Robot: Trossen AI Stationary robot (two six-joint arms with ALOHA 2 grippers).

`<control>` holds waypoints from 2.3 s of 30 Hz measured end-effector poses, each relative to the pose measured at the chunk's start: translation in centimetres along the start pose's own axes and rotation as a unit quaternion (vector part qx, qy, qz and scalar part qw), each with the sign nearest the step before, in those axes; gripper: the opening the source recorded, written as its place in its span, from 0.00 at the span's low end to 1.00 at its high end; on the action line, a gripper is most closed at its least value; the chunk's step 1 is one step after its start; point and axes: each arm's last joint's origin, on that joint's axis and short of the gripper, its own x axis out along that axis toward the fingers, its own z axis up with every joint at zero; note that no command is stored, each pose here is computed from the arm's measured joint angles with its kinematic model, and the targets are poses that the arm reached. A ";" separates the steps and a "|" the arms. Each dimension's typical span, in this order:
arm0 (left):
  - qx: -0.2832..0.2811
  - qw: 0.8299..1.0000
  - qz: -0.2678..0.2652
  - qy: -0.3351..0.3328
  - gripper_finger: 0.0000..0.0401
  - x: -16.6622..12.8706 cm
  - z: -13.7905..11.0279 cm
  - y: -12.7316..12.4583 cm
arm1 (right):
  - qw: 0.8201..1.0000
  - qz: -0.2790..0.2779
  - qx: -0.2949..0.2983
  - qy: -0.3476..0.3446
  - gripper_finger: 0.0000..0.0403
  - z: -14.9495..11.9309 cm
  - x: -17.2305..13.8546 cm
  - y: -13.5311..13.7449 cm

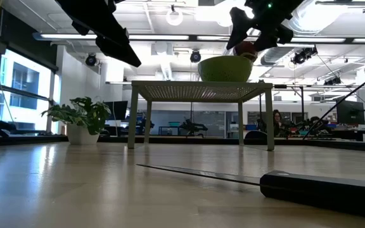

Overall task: Pick & Place Fruit
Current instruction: Put the red apple into the green strainer bowl on the top shelf, then put the knife on the top shelf to the left of the green strainer bowl

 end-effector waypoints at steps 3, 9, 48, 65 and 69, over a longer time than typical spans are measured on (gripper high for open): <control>0.000 1.000 0.000 0.000 0.97 0.0 0.0 0.0 | 1.000 0.006 -0.010 -0.012 0.90 0.3 -0.1 0.1; 0.002 1.000 0.000 0.000 0.97 0.0 0.0 0.0 | 0.999 0.015 -0.020 -0.031 0.90 0.8 -0.1 0.3; 0.016 1.000 -0.012 0.014 0.97 0.5 -0.3 -0.2 | 0.961 0.269 -0.043 -0.041 0.90 -0.3 -9.3 3.9; -0.025 0.995 -0.016 0.099 0.97 0.4 -1.8 0.1 | 0.936 0.351 -0.021 0.030 0.90 -4.4 -12.9 7.7; -0.040 0.992 -0.007 0.124 0.97 0.2 -2.3 0.2 | 0.933 0.356 -0.017 0.048 0.90 -5.3 -13.1 8.5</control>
